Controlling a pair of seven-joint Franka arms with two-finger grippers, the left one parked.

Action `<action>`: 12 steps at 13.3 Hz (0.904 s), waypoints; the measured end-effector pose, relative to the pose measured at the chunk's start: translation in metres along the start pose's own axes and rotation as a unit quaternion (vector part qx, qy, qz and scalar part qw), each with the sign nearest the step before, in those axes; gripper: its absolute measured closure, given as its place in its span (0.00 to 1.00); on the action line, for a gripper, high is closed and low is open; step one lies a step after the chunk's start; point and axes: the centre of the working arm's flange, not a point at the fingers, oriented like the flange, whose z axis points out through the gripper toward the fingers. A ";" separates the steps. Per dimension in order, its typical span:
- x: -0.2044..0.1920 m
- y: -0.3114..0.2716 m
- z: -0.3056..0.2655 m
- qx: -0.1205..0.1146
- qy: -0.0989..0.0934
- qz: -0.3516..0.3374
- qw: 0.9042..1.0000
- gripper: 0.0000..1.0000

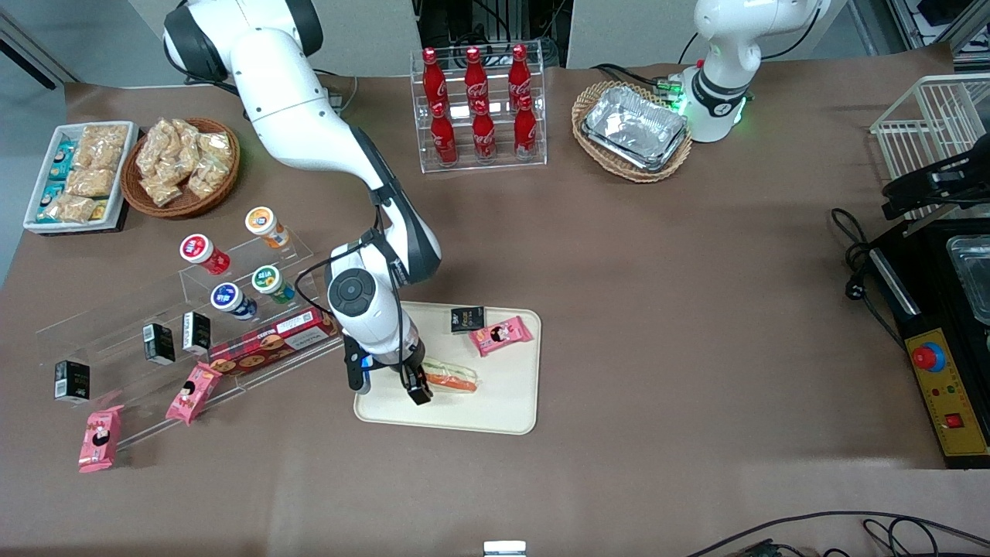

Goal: Place sandwich on tray
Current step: 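Lower the sandwich onto the tray beside the pink snack pack, then open the right gripper and raise it away from the tray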

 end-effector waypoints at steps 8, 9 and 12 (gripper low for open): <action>-0.027 -0.034 -0.115 -0.033 -0.026 -0.083 0.996 0.00; -0.027 -0.037 -0.150 -0.027 -0.031 -0.105 0.994 0.00; -0.019 -0.038 -0.240 -0.003 -0.021 -0.203 0.979 0.00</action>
